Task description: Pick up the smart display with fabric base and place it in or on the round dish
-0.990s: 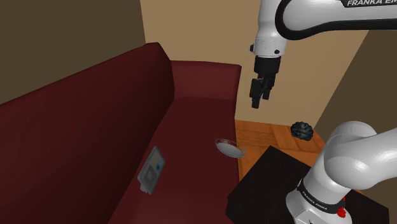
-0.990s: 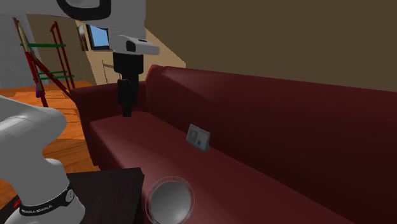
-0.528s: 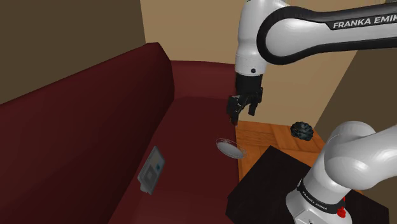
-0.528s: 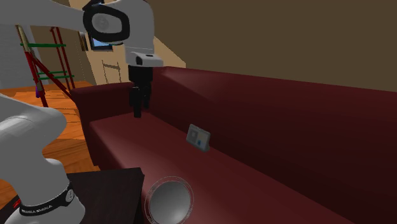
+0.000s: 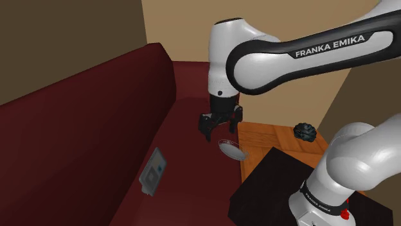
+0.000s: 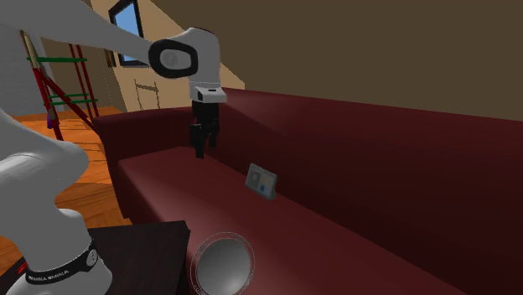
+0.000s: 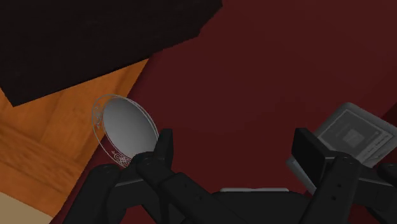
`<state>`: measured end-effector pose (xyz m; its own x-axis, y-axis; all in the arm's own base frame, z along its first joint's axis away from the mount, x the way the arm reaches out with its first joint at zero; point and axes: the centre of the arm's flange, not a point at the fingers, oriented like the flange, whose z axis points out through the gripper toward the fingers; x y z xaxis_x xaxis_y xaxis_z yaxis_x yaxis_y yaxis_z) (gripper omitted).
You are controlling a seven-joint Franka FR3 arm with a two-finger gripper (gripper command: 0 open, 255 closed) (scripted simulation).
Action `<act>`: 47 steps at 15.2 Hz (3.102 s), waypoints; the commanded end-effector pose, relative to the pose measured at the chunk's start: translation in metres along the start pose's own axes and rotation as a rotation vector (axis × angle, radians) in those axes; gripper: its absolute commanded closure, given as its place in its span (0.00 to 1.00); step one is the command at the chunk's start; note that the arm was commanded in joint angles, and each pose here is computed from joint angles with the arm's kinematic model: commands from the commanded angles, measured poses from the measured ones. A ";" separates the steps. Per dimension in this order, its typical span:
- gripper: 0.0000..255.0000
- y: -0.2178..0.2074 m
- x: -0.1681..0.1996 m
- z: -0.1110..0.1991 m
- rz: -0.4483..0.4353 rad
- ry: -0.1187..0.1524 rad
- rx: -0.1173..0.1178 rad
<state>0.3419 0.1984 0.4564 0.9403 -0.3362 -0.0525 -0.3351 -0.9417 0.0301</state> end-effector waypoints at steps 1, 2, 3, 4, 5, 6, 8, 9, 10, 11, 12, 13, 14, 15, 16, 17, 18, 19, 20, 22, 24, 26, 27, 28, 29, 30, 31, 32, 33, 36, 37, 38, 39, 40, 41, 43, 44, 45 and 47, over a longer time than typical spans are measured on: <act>0.00 -0.026 0.004 0.014 0.057 0.007 0.001; 0.00 -0.038 0.007 0.019 0.084 0.011 0.000; 0.00 -0.049 0.010 0.025 0.110 0.015 -0.001; 0.00 -0.061 0.013 0.031 0.137 0.018 -0.002; 0.00 -0.072 0.017 0.036 0.163 0.022 -0.003; 0.00 -0.083 0.021 0.042 0.190 0.026 -0.003; 0.00 -0.105 0.030 0.053 0.243 0.033 -0.005; 0.00 -0.116 0.035 0.059 0.270 0.037 -0.006; 0.00 -0.127 0.041 0.065 0.296 0.041 -0.007; 0.00 -0.137 0.047 0.070 0.323 0.045 -0.008; 0.00 -0.148 0.053 0.076 0.349 0.048 -0.009; 0.00 -0.158 0.059 0.082 0.376 0.052 -0.010; 0.00 -0.168 0.065 0.087 0.402 0.056 -0.011; 0.00 -0.178 0.072 0.093 0.429 0.060 -0.012; 0.00 -0.187 0.079 0.098 0.455 0.063 -0.012; 0.00 -0.197 0.087 0.104 0.482 0.067 -0.013; 0.00 -0.206 0.094 0.109 0.508 0.071 -0.014; 0.00 -0.215 0.102 0.115 0.535 0.075 -0.015; 0.00 -0.224 0.111 0.120 0.562 0.078 -0.016; 0.00 -0.241 0.128 0.131 0.615 0.086 -0.018; 0.00 -0.242 0.130 0.138 0.620 0.087 -0.018; 0.00 -0.242 0.131 0.148 0.620 0.087 -0.018; 0.00 -0.242 0.131 0.153 0.620 0.087 -0.018; 0.00 -0.241 0.132 0.159 0.620 0.087 -0.018; 0.00 -0.241 0.132 0.164 0.620 0.087 -0.018; 0.00 -0.241 0.133 0.172 0.620 0.087 -0.018; 0.00 -0.241 0.133 0.172 0.620 0.087 -0.018; 0.00 -0.241 0.133 0.172 0.620 0.087 -0.018; 0.00 -0.241 0.133 0.172 0.620 0.087 -0.018; 0.00 -0.241 0.133 0.172 0.620 0.087 -0.018; 0.00 -0.241 0.133 0.172 0.620 0.087 -0.018; 0.00 -0.241 0.133 0.172 0.620 0.087 -0.018; 1.00 -0.241 0.133 0.172 0.620 0.087 -0.018; 1.00 -0.241 0.133 0.172 0.620 0.087 -0.018; 1.00 -0.241 0.133 0.172 0.620 0.087 -0.018; 1.00 -0.241 0.133 0.172 0.620 0.087 -0.018; 1.00 -0.241 0.133 0.172 0.620 0.087 -0.018; 1.00 -0.241 0.133 0.172 0.620 0.087 -0.018; 1.00 -0.241 0.133 0.172 0.620 0.087 -0.018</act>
<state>0.5370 0.3789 0.2705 0.5728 -0.8174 0.0610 -0.8197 -0.5710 0.0458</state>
